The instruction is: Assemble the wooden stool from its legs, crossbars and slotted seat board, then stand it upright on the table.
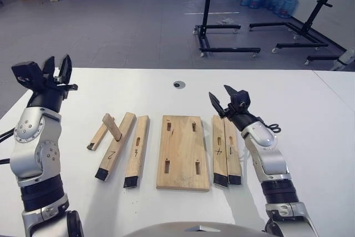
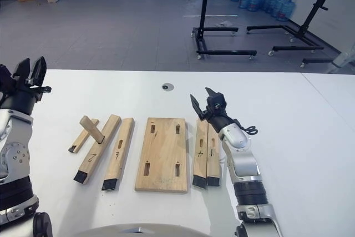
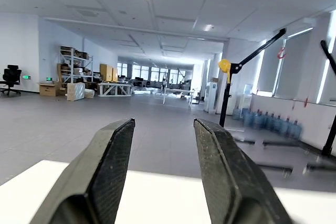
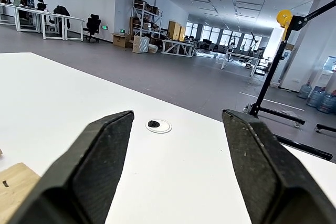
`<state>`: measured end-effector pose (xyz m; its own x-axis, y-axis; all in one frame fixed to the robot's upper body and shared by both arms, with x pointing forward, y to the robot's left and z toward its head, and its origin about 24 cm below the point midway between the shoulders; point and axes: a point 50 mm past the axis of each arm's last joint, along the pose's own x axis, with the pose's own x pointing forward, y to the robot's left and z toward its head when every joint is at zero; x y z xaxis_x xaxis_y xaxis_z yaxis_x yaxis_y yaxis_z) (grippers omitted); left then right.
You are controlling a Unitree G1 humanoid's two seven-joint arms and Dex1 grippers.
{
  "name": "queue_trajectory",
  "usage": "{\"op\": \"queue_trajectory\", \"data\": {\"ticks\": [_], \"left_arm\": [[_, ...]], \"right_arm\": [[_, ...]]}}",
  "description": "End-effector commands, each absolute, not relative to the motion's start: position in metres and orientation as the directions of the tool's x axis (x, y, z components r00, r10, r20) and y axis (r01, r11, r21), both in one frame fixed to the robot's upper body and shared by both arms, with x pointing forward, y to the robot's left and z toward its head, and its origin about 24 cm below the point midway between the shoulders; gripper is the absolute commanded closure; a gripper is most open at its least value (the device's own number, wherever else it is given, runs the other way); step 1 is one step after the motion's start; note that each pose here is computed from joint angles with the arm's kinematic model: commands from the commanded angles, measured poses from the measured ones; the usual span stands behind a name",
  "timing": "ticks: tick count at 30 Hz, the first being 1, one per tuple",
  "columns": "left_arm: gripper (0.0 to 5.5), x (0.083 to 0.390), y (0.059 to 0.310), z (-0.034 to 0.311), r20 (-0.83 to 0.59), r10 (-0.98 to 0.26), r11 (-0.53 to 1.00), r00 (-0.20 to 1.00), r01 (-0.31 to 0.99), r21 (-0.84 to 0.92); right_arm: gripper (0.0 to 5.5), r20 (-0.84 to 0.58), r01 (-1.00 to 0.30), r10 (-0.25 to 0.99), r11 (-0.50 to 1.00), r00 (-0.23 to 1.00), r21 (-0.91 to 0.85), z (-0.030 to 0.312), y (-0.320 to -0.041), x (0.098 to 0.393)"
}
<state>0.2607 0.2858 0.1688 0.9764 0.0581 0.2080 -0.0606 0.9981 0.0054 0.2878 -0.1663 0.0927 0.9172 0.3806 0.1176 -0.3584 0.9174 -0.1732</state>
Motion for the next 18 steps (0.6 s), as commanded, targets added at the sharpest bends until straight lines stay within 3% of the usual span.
{"op": "queue_trajectory", "data": {"ticks": [1,3,5,8,10,13,18], "left_arm": [[3.44,0.252,0.31,0.126,-0.063,-0.015,0.99,0.998,0.023,0.141],[3.44,0.242,0.32,0.096,-0.252,-0.044,0.984,0.967,0.086,0.158],[3.44,0.225,0.307,0.072,-0.368,-0.175,0.966,0.913,0.232,0.117],[3.07,0.21,0.298,0.061,-0.432,-0.273,0.946,0.86,0.322,0.043],[2.78,0.197,0.282,0.061,-0.471,-0.44,0.861,0.765,0.509,0.022],[2.09,0.196,0.285,0.067,-0.522,-0.462,0.839,0.717,0.544,0.004],[1.44,0.194,0.268,0.064,-0.546,-0.512,0.798,0.663,0.602,-0.018]], "right_arm": [[2.43,0.109,-0.352,0.37,0.923,0.923,-0.156,0.088,-0.166,0.283],[2.43,0.105,-0.345,0.361,0.927,0.927,-0.148,0.086,-0.166,0.281],[2.43,0.099,-0.338,0.353,0.93,0.93,-0.142,0.083,-0.166,0.279],[2.43,0.094,-0.333,0.346,0.933,0.933,-0.133,0.081,-0.164,0.276],[2.43,0.088,-0.325,0.337,0.937,0.937,-0.127,0.079,-0.164,0.275],[2.43,0.09,-0.321,0.332,0.94,0.939,-0.116,0.079,-0.164,0.273],[2.43,0.095,-0.322,0.33,0.942,0.939,-0.096,0.08,-0.161,0.273]]}}
